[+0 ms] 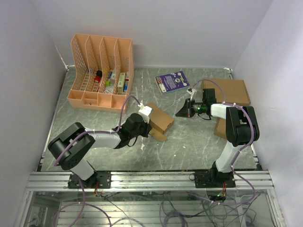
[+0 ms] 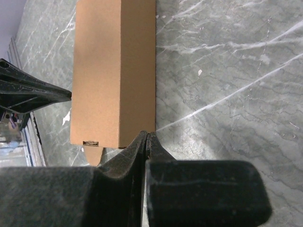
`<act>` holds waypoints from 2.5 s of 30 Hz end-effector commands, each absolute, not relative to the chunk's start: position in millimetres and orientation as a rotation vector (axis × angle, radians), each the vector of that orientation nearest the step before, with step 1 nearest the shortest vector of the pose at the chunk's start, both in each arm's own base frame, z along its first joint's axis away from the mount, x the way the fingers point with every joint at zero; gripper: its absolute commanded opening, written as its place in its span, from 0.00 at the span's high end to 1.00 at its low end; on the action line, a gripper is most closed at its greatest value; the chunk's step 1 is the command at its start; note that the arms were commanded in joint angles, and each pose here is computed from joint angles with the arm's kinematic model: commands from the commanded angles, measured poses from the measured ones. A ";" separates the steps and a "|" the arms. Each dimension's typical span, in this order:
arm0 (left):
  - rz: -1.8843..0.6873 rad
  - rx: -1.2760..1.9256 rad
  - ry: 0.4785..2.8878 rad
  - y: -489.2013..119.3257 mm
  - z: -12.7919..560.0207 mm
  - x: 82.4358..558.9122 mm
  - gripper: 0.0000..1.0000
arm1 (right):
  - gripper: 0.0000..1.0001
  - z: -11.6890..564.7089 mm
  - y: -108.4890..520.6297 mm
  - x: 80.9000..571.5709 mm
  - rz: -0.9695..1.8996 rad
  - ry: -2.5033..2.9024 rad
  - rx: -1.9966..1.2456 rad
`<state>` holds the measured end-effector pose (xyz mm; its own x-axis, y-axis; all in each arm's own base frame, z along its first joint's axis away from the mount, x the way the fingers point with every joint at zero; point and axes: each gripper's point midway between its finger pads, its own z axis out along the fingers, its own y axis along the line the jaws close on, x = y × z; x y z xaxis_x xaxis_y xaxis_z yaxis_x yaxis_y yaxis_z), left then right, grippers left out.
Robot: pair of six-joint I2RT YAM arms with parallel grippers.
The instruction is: Fold the paper box
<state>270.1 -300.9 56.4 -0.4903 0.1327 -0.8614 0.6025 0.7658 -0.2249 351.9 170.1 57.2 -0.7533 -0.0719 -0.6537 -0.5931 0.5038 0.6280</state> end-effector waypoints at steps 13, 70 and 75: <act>-0.664 0.526 2.095 -307.2 50.0 301.0 0.93 | 1.00 41.4 183.0 344.2 1.177 2.238 -0.678; -0.861 0.547 1.752 -282.2 142.1 271.4 0.53 | 0.84 100.9 166.3 360.6 1.074 2.053 -0.690; -0.871 0.507 1.704 -277.4 151.6 271.2 0.30 | 0.72 112.9 165.4 357.0 1.129 1.996 -0.662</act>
